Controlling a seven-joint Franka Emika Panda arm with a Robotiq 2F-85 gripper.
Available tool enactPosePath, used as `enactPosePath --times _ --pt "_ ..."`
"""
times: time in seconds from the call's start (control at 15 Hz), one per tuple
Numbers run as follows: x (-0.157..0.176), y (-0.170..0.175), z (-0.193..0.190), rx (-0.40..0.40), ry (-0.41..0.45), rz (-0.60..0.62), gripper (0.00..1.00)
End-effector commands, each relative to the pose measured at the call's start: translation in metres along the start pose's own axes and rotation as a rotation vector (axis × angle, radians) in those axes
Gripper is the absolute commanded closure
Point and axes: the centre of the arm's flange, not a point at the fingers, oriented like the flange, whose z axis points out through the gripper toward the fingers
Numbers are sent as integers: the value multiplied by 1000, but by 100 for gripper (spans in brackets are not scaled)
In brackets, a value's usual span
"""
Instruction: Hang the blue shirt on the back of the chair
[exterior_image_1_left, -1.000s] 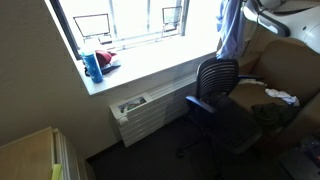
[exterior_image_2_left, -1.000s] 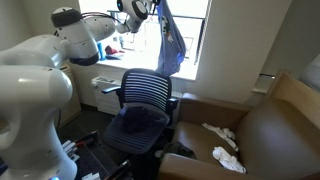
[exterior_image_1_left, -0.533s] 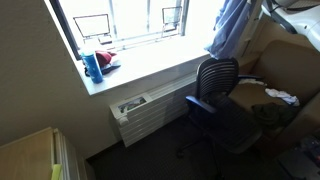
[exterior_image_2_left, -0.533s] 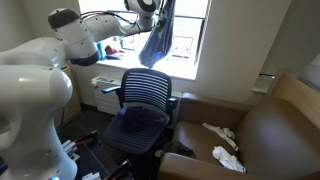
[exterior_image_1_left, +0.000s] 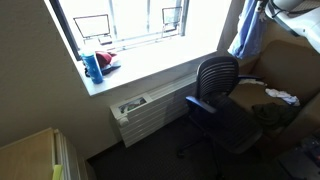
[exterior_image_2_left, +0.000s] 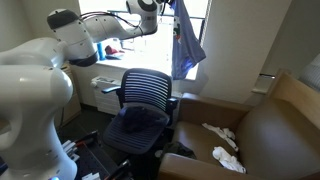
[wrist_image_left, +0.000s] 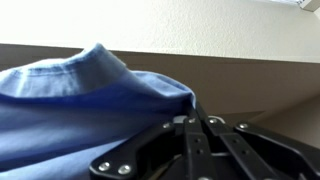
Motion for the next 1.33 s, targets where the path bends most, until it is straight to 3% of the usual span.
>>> enactPosePath --times 0.0,0.27,0.33,0.4,0.53,0.6,0.8,1.2,1.27 --pt "-4 -3 12 61 69 96 100" --pt "-12 -16 20 57 188 298 100" --pt "-19 -17 15 13 202 352 100" --pt "-22 -19 9 -117 165 351 100" --pt "-44 -7 6 -226 186 301 100" --pt "1 -28 2 -146 175 305 99" --pt "-40 -7 -14 -233 158 301 99" --pt "-30 -9 -8 -232 173 305 99" --pt "-39 -10 3 -196 173 329 100"
